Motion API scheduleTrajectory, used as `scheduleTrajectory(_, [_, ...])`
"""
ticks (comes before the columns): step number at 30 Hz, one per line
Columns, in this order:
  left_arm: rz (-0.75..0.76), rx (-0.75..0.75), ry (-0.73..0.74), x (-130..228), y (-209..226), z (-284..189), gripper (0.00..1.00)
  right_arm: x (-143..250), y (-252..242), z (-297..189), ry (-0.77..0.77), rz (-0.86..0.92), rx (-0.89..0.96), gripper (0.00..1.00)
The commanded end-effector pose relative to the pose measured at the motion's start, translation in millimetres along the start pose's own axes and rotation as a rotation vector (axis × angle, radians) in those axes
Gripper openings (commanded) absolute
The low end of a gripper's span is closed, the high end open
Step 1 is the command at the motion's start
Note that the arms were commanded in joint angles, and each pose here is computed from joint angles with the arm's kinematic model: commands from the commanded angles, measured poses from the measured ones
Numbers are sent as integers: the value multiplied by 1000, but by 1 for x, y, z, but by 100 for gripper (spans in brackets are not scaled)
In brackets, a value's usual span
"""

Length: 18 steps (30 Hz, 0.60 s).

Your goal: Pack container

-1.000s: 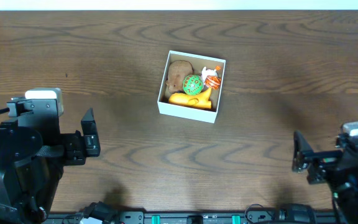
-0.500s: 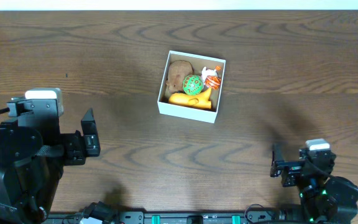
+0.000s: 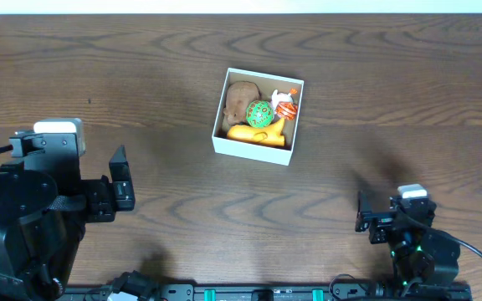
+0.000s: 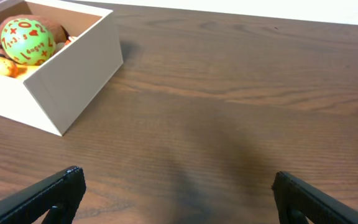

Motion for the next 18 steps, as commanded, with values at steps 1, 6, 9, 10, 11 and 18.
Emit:
scheduleTrajectory(1, [-15, -15, -10, -2, 3, -2, 98, 7, 2, 5, 5, 0, -14, 99])
scheduleTrajectory(6, [-15, -15, -10, -2, 3, -2, 98, 17, 1, 13, 15, 53, -14, 99])
scheduleTrajectory(9, [-15, -15, -10, -2, 3, -2, 98, 20, 0, 18, 8, 84, -11, 99])
scheduleTrajectory(10, [-15, -15, -10, -2, 3, -2, 98, 18, 0, 18, 2, 83, -11, 99])
scheduleTrajectory(11, [-15, -15, -10, -2, 2, -2, 98, 19, 0, 18, 3, 83, -11, 99])
scheduleTrajectory(18, [-15, -15, -10, -2, 2, -2, 98, 18, 0, 18, 1, 83, -11, 99])
Point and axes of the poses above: each gripper's point midway between its finger pads, its own z axis out along the fingers, its own y axis along the line the jaws close on, x = y × z, the point moved 6 cm from there along -z, back along the fingers, and after that the axes turned 1 degree about -z, right-handed, at the moved point
